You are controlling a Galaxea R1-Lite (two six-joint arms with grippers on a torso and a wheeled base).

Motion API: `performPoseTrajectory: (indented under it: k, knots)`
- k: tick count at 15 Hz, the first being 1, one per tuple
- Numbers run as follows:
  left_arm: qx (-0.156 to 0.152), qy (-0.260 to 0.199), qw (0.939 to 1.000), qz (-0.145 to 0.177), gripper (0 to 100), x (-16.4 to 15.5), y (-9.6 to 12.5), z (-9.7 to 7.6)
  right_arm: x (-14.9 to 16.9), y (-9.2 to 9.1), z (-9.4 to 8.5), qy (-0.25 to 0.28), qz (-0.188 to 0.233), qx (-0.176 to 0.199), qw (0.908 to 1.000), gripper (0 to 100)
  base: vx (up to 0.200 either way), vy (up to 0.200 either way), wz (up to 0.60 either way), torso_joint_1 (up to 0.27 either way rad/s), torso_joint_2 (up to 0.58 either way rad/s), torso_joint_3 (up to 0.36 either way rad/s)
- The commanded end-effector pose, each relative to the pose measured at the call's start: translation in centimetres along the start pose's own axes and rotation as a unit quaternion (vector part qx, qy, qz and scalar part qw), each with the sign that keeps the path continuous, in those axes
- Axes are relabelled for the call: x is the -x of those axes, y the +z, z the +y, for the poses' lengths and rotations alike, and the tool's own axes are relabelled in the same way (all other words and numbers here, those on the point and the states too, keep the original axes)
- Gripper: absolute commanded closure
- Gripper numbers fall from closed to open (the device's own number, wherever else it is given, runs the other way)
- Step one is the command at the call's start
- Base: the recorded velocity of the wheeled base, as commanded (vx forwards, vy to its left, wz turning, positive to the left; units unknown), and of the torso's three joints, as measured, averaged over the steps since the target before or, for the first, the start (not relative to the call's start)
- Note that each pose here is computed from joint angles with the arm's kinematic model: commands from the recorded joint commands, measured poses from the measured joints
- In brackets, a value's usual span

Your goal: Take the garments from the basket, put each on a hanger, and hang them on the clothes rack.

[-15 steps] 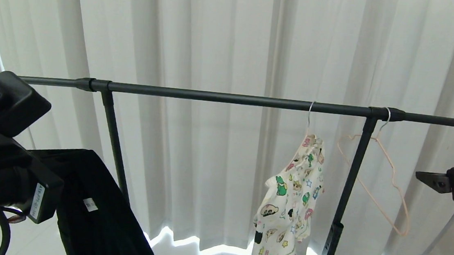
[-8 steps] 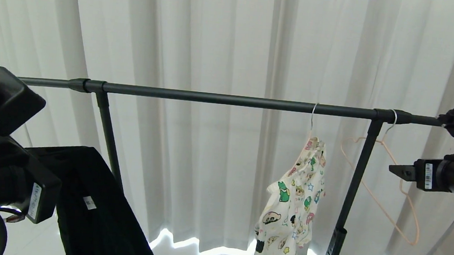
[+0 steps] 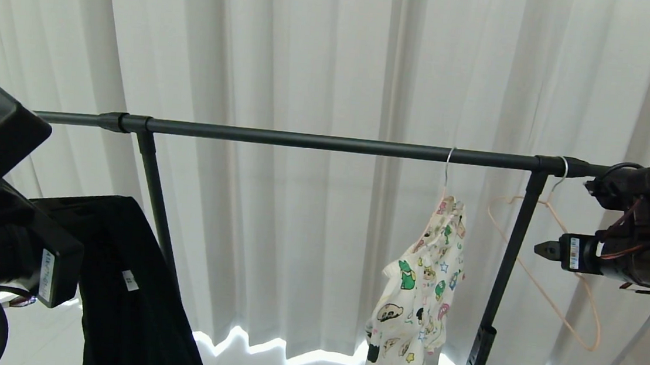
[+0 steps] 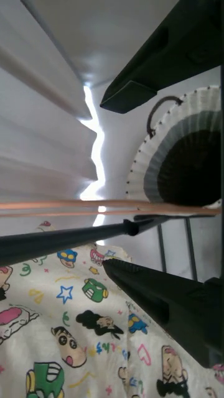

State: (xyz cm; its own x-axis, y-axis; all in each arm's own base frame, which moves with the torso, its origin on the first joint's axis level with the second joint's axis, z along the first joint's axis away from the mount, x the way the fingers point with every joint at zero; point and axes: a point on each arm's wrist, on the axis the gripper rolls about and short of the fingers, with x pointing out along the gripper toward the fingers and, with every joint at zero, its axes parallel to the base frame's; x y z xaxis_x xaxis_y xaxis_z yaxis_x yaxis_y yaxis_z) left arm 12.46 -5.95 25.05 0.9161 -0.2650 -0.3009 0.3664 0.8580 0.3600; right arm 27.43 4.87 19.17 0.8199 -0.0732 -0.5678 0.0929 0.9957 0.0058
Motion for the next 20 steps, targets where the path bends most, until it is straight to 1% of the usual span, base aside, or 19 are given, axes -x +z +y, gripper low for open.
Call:
performPoseTrajectory:
  k: [1, 2, 4, 5, 12, 20]
  knots:
    - [-0.002, 0.0, 1.0, 0.0, 100, 0.0, 0.0, 0.0, -1.2, -0.3, 0.2, -0.001, 0.017, 0.0, 0.9999, 0, 0.0, 0.0, 0.0, 0.0, 0.0, 0.0]
    - [-0.009, 0.0, 1.0, 0.001, 100, -0.1, 0.0, 0.0, -1.4, -0.4, 0.2, 0.006, 0.021, -0.001, 0.9998, 0, 0.0, 0.0, 0.0, 0.0, 0.0, 0.0]
    - [-0.012, 0.0, 0.9999, 0.002, 100, -0.1, 0.0, 0.0, -1.7, -0.4, 0.3, 0.01, 0.025, 0.0, 0.9996, 0, 0.0, 0.0, 0.0, 0.0, 0.0, 0.0]
    - [-0.014, 0.0, 0.9999, 0.002, 100, -0.1, 0.0, 0.0, -1.9, -0.5, 0.2, 0.008, 0.027, -0.001, 0.9996, 100, 0.0, 0.0, 0.0, 0.0, 0.0, 0.0]
    - [-0.013, 0.0, 0.9999, 0.002, 100, -0.1, 0.0, 0.0, -1.8, -0.4, 0.1, 0.012, 0.025, -0.003, 0.9996, 100, 0.0, 0.0, 0.0, 0.0, 0.0, 0.0]
    - [-0.013, 0.0, 0.9999, -0.001, 100, 0.0, 0.0, 0.0, 1.3, 0.8, -0.4, 0.02, -0.024, -0.014, 0.9994, 100, 0.0, 0.0, 0.0, 0.0, 0.0, 0.0]
